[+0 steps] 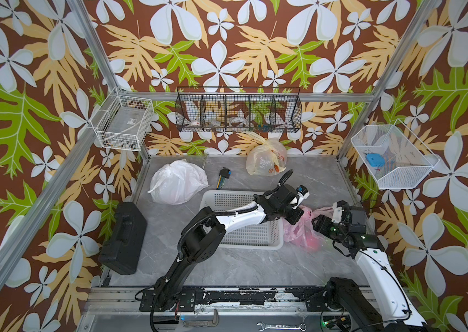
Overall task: Untie the knot of a plastic bag & take out the apple
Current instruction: Untie the plastic bag at the center of the board.
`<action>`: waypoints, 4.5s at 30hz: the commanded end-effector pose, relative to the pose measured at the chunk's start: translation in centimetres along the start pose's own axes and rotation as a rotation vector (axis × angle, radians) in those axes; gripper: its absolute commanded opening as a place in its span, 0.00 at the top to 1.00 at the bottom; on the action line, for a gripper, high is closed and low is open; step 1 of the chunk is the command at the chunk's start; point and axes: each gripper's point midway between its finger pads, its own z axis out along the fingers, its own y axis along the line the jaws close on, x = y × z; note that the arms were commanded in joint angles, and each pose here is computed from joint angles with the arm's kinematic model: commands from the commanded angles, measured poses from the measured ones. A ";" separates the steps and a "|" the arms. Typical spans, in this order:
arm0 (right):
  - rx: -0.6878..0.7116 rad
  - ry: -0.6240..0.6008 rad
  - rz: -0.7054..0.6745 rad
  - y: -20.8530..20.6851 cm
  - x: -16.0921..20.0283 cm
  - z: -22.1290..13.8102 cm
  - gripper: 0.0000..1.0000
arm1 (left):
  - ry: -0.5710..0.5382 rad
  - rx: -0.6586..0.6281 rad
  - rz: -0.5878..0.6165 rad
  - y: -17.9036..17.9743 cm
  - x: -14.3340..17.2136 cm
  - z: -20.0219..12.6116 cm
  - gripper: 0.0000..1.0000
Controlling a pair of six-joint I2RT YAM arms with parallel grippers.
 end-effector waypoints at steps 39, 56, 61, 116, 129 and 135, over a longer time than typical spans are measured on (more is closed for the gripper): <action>-0.108 -0.103 -0.124 3.1 -7.6 1.0 1.00 | -0.295 -0.083 0.271 -6.1 1.0 -10.6 0.53; -0.152 -0.083 -0.173 4.2 -6.8 -0.7 1.00 | -0.182 -0.184 0.473 -5.6 -1.9 -4.2 0.54; -0.130 -0.107 -0.157 4.2 -8.3 -0.4 1.00 | -0.141 -0.155 0.461 -6.2 -0.5 -5.0 0.93; -0.021 -0.135 -0.052 2.8 -13.4 3.3 1.00 | -0.356 -0.100 0.606 -11.8 6.6 -17.1 1.00; -0.075 -0.100 -0.082 4.2 -11.3 0.2 0.29 | -0.450 -0.061 0.576 -12.5 6.1 -16.0 1.00; -0.153 -0.043 -0.056 4.7 -6.2 -2.6 0.27 | -0.467 -0.031 0.610 -13.4 5.6 -14.6 1.00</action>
